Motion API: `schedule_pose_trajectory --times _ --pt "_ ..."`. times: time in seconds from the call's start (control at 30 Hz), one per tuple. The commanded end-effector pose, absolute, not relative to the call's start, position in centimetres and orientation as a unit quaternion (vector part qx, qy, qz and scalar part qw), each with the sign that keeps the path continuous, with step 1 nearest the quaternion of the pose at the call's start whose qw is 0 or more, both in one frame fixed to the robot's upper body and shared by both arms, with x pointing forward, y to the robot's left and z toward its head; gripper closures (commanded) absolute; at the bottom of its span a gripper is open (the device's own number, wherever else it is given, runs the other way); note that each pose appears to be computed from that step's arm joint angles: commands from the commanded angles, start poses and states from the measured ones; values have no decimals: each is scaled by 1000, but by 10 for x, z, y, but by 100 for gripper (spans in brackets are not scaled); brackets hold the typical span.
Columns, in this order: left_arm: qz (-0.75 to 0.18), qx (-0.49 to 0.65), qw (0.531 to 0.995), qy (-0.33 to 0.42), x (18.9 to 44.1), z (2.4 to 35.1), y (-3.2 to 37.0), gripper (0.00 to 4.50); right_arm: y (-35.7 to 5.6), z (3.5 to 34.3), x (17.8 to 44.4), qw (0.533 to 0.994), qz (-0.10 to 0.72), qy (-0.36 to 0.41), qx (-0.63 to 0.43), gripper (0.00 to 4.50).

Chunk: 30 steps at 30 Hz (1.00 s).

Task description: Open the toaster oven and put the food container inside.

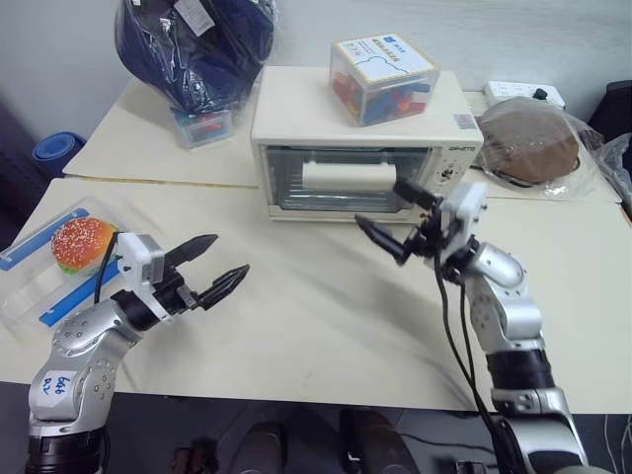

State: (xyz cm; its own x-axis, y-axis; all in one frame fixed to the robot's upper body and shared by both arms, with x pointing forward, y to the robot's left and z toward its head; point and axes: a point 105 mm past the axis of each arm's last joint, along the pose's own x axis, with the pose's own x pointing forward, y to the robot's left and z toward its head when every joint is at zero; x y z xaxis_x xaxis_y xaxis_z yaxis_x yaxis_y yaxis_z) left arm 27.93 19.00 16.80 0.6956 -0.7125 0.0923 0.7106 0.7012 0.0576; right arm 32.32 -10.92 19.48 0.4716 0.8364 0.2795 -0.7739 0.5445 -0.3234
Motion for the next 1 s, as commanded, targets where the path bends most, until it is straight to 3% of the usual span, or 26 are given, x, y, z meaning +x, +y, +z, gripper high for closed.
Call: schedule_pose_trajectory --times 0.03,0.07,0.17,0.6,0.8,1.0 --pt "-391 14 918 -64 283 175 189 0 -102 188 298 822 508 -220 -132 1" --pt "-391 12 918 -65 285 177 190 0 -104 184 295 823 507 -214 -139 1" --pt "-384 -11 919 -84 296 188 192 59 -108 175 291 825 503 -203 -156 0" --pt "-412 -30 903 -116 349 219 163 446 -117 173 297 839 473 -198 -183 0" --pt "-466 11 881 -82 349 199 138 446 -128 166 294 849 454 -189 -193 0" --pt "-519 44 853 -31 335 167 118 446 -183 130 277 891 381 -132 -211 0"
